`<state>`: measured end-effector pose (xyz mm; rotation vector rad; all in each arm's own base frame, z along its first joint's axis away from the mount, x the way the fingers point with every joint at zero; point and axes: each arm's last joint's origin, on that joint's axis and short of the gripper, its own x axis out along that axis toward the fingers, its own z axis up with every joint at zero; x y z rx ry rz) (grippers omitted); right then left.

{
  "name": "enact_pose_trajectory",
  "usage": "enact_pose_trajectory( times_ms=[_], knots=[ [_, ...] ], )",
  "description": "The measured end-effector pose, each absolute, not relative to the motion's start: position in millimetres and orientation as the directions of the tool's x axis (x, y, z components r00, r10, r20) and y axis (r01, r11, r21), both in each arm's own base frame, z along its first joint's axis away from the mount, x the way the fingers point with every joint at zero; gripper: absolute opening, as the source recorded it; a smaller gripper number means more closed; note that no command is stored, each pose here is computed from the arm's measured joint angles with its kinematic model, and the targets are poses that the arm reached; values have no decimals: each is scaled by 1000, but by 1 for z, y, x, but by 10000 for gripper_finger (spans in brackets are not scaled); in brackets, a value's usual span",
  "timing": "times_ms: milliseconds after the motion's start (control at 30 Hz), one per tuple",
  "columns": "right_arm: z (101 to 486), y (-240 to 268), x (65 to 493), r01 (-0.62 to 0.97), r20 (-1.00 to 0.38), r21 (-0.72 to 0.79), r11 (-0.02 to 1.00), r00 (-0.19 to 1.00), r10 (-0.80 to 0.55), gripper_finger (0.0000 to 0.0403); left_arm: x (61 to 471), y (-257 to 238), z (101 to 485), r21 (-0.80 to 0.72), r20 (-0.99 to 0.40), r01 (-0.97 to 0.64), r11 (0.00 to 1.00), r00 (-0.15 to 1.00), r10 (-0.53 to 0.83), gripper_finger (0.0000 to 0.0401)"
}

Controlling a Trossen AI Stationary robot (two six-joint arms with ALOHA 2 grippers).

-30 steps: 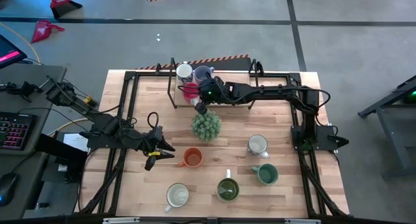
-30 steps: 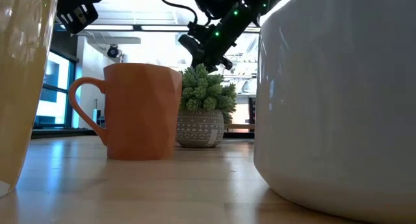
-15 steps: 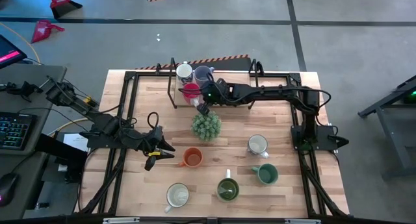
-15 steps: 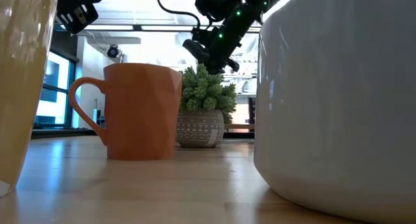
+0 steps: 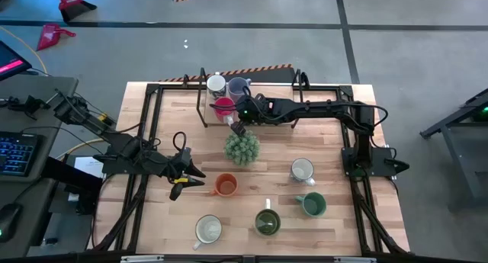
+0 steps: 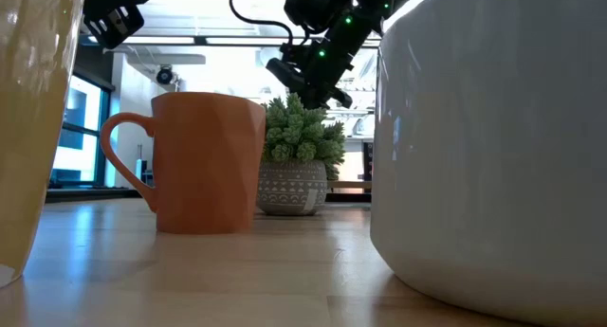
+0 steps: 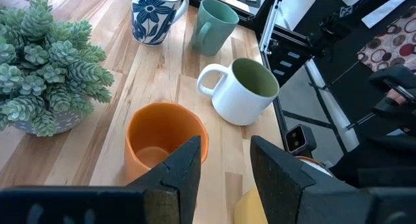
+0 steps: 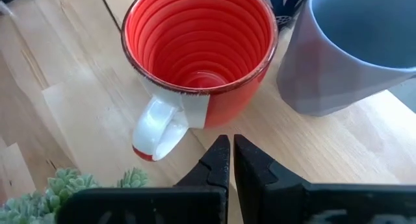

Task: Place coffee mugs
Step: Put the red mug on the shelf

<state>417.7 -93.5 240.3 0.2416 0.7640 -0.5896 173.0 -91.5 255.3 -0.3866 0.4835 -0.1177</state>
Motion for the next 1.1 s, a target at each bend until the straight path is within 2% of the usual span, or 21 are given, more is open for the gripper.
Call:
enact_pose_trajectory(
  times_ms=[400, 1100],
  knots=[
    [237, -82, 417, 580, -742, 4, 814, 548, -386, 0, 173, -92, 255, -390, -430, 21, 921, 880, -203, 121],
    [246, -89, 427, 620, -631, 61, 783, 631, -451, 0, 173, -92, 255, -391, -431, 23, 920, 879, -204, 121]
  ],
)
